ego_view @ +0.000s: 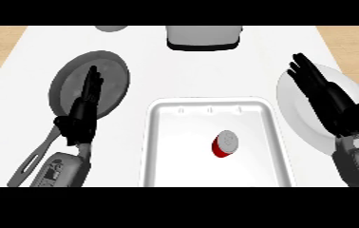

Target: Pick the can from the tray and place it in the plate

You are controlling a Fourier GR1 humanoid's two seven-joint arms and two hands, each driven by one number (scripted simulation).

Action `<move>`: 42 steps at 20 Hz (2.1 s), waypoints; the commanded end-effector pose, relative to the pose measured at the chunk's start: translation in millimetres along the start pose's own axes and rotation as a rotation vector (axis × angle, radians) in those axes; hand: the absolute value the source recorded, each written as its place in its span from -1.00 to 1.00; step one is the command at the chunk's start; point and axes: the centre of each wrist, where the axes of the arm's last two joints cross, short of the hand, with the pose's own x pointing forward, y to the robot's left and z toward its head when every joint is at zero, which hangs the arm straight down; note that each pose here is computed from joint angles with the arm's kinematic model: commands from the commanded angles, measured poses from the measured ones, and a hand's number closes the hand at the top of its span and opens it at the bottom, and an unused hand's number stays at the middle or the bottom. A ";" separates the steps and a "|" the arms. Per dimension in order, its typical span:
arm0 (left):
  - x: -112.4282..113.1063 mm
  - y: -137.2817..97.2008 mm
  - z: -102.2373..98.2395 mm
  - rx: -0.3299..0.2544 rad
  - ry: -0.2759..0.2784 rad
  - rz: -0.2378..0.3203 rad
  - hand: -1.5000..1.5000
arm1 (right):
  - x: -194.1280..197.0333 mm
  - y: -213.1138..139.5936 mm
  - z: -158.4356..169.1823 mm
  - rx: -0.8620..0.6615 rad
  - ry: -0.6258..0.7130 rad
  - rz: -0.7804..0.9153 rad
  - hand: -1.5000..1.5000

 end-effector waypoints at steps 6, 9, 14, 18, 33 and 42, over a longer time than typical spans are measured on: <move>-58.6 31.1 51.0 -0.032 0.501 0.017 0.00 | 80.3 -34.8 11.4 -0.433 -0.308 0.114 1.00; -52.4 4.3 53.7 -0.096 0.492 0.088 0.00 | 31.7 -64.9 37.4 -0.730 -0.076 0.417 1.00; -44.3 18.2 56.0 -0.110 0.507 0.107 0.00 | 8.2 13.5 72.5 -0.849 -0.236 0.267 -1.00; -27.9 4.2 56.8 -0.133 0.490 0.107 0.00 | 19.6 27.0 118.2 -0.773 -0.199 0.359 -1.00; -35.5 8.1 54.1 -0.175 0.495 0.090 0.00 | 79.1 71.2 122.5 -0.335 0.296 0.750 -1.00; -19.2 29.6 29.5 -0.183 0.498 0.094 0.00 | 88.9 141.2 77.6 -0.304 0.413 0.812 -1.00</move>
